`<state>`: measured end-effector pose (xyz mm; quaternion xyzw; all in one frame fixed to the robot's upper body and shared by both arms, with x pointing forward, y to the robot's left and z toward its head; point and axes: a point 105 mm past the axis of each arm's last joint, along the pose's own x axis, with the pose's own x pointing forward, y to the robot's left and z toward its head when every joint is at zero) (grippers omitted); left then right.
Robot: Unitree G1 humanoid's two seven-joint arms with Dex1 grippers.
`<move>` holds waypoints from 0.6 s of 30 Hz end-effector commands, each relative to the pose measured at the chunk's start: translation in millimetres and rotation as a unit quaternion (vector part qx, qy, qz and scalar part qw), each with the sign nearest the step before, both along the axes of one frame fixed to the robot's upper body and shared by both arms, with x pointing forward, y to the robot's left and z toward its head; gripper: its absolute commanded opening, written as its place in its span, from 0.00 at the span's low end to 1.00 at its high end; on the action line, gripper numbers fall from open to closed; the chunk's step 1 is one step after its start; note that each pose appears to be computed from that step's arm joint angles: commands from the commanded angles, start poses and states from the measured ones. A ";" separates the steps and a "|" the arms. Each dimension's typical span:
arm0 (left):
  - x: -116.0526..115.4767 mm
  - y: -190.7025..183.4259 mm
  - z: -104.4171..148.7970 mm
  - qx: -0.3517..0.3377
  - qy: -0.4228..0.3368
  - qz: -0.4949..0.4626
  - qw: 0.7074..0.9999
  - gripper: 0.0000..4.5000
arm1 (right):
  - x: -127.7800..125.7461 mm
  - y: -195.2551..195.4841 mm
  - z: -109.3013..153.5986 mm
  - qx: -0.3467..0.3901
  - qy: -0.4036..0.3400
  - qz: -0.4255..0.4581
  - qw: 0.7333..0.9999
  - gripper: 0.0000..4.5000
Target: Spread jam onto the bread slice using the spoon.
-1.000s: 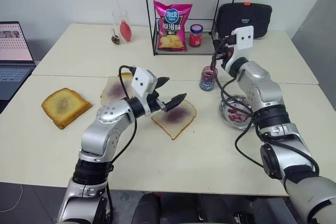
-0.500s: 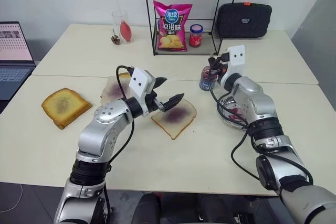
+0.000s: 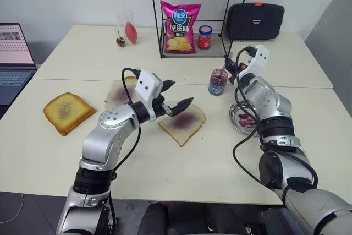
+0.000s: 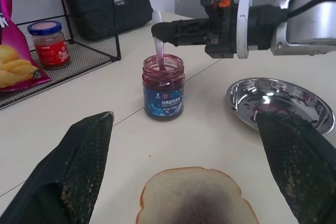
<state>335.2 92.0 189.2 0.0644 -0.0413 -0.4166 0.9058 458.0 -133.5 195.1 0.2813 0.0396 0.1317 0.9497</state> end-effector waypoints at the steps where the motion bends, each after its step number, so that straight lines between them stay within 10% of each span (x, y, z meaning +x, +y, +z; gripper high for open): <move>1: -2.1 -3.3 15.4 -0.009 -0.029 -0.008 1.000 1.00 | -1.3 -3.8 28.1 0.045 -0.025 -0.005 0.999 0.00; 18: 0.0 -6.1 13.0 -0.003 -0.030 -0.027 0.999 1.00 | -5.5 -21.7 46.3 0.049 -0.045 -0.042 0.997 0.00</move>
